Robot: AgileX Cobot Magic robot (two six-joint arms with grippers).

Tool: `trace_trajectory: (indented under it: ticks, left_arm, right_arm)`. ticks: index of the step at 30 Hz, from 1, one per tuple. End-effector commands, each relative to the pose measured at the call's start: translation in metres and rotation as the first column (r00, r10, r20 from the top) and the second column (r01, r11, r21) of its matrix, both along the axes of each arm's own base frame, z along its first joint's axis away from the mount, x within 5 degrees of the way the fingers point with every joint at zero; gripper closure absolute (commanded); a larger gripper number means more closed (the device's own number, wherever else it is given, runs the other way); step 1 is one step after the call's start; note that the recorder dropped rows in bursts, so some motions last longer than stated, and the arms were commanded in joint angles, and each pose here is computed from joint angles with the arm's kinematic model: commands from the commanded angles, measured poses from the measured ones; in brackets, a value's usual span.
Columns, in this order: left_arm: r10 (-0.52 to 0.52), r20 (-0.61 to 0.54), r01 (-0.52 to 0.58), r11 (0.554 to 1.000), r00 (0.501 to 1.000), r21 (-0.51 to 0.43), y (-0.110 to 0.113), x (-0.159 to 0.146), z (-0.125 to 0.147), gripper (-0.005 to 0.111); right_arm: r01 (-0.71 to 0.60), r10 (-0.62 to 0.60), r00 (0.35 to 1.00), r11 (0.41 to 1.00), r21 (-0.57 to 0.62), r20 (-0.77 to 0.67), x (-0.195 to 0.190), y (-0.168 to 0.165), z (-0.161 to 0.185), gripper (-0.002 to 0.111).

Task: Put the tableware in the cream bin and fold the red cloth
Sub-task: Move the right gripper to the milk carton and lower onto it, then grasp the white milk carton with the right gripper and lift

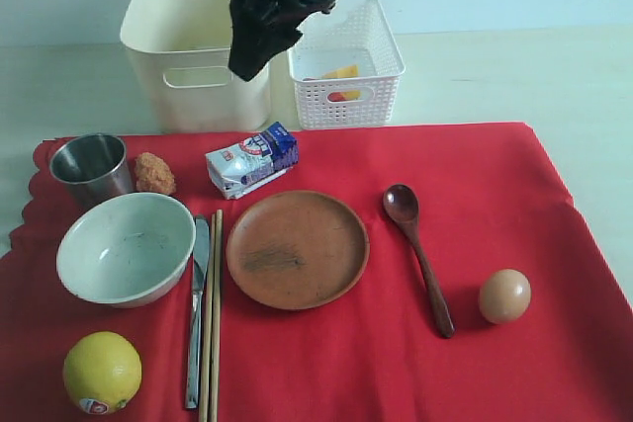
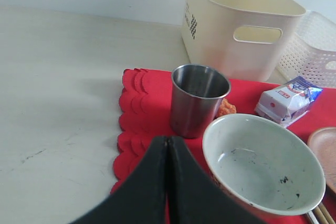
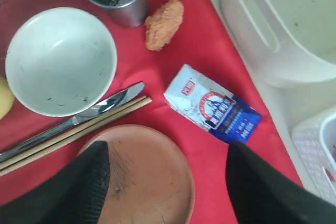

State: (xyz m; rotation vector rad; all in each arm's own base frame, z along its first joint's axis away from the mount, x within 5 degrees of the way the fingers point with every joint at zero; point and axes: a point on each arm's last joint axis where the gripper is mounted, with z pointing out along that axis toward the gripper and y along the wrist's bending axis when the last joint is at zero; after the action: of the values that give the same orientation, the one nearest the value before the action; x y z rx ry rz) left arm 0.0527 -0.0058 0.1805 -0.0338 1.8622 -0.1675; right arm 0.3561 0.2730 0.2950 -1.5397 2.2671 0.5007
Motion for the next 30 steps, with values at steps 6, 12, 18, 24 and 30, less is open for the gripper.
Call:
trace_trajectory:
  ticks: [6, 12, 18, 24, 30]
  left_arm:
    - [0.002, 0.01, -0.001, 1.0, 1.0, -0.01, 0.0, 0.0, 0.0, 0.107]
    - [0.002, 0.01, -0.001, 1.0, 1.0, -0.01, 0.0, 0.0, 0.0, 0.107]
    - [0.002, 0.01, -0.001, 1.0, 1.0, -0.01, 0.0, 0.0, 0.0, 0.107]
    - [0.002, 0.01, -0.001, 1.0, 1.0, -0.01, 0.0, 0.0, 0.0, 0.107]
    - [0.002, 0.01, -0.001, 1.0, 1.0, -0.01, 0.0, 0.0, 0.0, 0.107]
  right_arm:
    - [-0.398, 0.409, 0.909, 0.908, -0.134, 0.075, 0.002, 0.026, -0.055, 0.046]
    - [-0.4, 0.422, 0.896, 0.903, -0.155, 0.142, 0.02, 0.036, -0.092, 0.042]
    - [-0.357, 0.389, 0.896, 0.918, -0.172, 0.216, 0.034, 0.041, -0.115, 0.036]
    - [-0.34, 0.388, 0.89, 0.915, -0.216, 0.241, 0.042, 0.041, -0.136, 0.037]
    - [-0.33, 0.381, 0.89, 0.918, -0.221, 0.25, 0.046, 0.043, -0.152, 0.037]
